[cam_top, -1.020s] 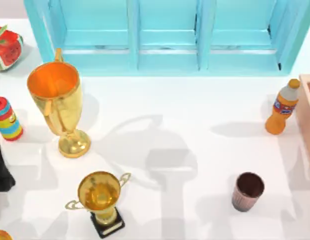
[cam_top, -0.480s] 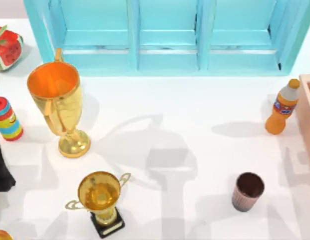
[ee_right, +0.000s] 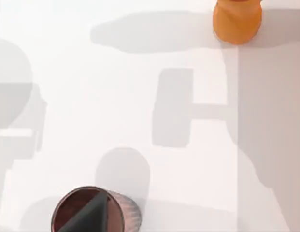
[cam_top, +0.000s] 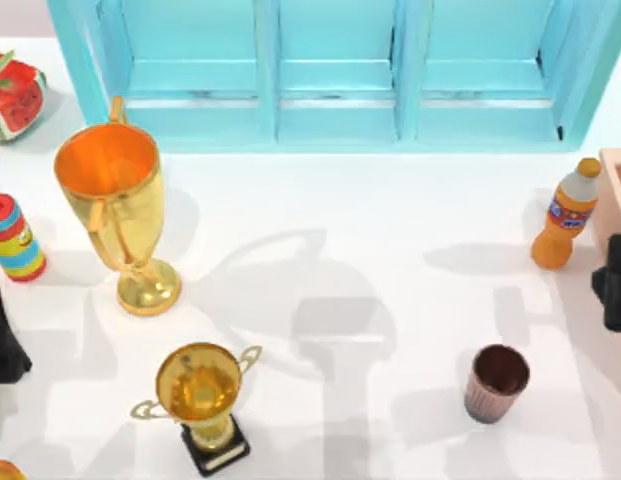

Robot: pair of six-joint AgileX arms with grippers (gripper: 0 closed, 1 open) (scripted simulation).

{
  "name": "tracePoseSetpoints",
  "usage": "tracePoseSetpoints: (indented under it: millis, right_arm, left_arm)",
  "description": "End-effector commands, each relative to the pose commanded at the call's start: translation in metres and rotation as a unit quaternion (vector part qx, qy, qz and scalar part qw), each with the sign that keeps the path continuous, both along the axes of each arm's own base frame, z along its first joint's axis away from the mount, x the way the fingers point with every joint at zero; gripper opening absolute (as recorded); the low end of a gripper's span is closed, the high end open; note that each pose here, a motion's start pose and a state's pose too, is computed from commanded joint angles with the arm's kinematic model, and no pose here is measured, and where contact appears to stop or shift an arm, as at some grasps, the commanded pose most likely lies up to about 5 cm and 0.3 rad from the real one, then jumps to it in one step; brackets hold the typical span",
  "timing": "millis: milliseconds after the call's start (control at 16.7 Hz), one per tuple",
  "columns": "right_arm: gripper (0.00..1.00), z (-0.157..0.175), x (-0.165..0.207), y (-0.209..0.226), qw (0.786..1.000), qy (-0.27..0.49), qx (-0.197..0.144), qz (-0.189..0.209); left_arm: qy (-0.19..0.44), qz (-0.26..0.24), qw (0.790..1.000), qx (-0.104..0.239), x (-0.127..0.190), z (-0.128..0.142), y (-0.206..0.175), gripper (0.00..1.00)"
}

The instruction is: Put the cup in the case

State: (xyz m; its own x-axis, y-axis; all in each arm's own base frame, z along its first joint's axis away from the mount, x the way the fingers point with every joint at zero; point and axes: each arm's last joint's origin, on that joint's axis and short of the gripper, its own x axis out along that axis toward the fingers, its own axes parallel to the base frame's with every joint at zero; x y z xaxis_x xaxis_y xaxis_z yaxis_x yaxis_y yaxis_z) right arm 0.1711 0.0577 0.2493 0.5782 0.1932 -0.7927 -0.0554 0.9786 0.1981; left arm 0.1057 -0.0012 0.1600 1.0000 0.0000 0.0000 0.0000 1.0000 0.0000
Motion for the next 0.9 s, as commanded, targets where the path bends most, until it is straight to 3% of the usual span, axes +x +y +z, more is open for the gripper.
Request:
tracePoseSetpoints:
  millis: [480,660,900]
  right_arm:
    - [1.0,0.005,0.058,0.072,0.965,0.252,-0.072,0.003]
    - [1.0,0.001,0.068,0.09,0.951,0.295,-0.095,0.0]
    - [1.0,0.0,0.071,0.096,0.947,0.306,-0.102,-0.001]
  left_arm:
    - [0.0,0.0,1.0,0.0,0.0,0.0,0.0,1.0]
    - [0.0,0.0,1.0,0.0,0.0,0.0,0.0,1.0]
    - [0.0,0.0,1.0,0.0,0.0,0.0,0.0,1.0]
